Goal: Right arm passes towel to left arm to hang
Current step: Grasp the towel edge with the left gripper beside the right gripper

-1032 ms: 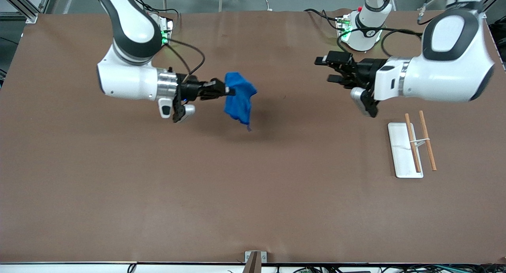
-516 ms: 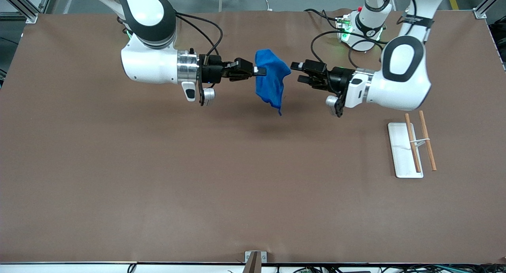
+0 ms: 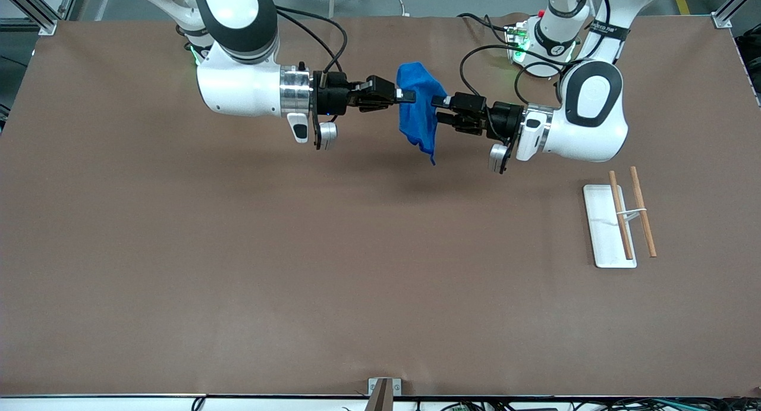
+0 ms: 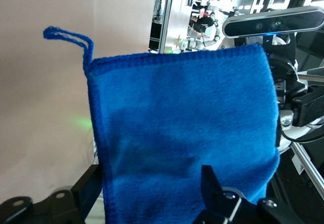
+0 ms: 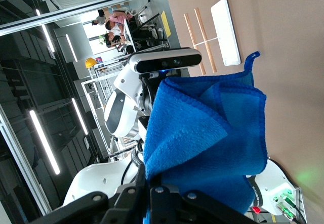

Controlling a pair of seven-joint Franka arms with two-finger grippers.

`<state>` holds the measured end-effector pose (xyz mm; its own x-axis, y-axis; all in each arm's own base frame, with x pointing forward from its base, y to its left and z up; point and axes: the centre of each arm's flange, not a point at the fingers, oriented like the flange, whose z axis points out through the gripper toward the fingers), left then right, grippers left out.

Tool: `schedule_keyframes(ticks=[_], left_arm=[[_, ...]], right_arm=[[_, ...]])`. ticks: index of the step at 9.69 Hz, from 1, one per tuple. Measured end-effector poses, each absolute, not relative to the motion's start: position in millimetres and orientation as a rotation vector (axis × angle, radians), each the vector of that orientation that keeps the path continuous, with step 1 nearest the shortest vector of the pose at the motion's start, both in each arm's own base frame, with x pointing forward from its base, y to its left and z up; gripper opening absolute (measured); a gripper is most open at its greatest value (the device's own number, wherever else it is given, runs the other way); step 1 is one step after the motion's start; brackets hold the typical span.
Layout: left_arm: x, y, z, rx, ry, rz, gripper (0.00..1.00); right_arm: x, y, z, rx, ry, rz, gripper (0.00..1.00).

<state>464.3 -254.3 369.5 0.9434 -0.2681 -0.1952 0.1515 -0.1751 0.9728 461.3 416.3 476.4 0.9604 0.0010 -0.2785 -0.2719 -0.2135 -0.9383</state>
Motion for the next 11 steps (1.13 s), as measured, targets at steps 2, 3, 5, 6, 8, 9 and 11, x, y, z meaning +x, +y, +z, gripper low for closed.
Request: schedule_keyframes(ticks=[2, 3, 5, 6, 8, 9, 11], left_arm=[[463, -254, 366, 1.666, -0.054, -0.355, 0.85], [463, -255, 366, 1.659, -0.042, -0.349, 0.84], [457, -264, 358, 1.669, -0.032, -0.329, 0.82], [452, -272, 350, 1.673, -0.017, -0.312, 0.82], [448, -282, 341, 1.679, 0.001, -0.298, 0.80], [450, -281, 341, 1.670, 0.010, -0.284, 0.78], [455, -278, 343, 1.645, 0.022, -0.246, 0.53]], right_arm=[[462, 416, 476, -1.773, 0.204, 0.252, 0.04], [462, 416, 476, -1.773, 0.204, 0.251, 0.04], [462, 416, 476, -1.773, 0.205, 0.251, 0.04], [462, 416, 476, -1.773, 0.205, 0.251, 0.04], [462, 416, 476, -1.773, 0.204, 0.251, 0.04], [462, 416, 476, -1.773, 0.204, 0.251, 0.04], [462, 416, 476, -1.773, 0.204, 0.252, 0.04]])
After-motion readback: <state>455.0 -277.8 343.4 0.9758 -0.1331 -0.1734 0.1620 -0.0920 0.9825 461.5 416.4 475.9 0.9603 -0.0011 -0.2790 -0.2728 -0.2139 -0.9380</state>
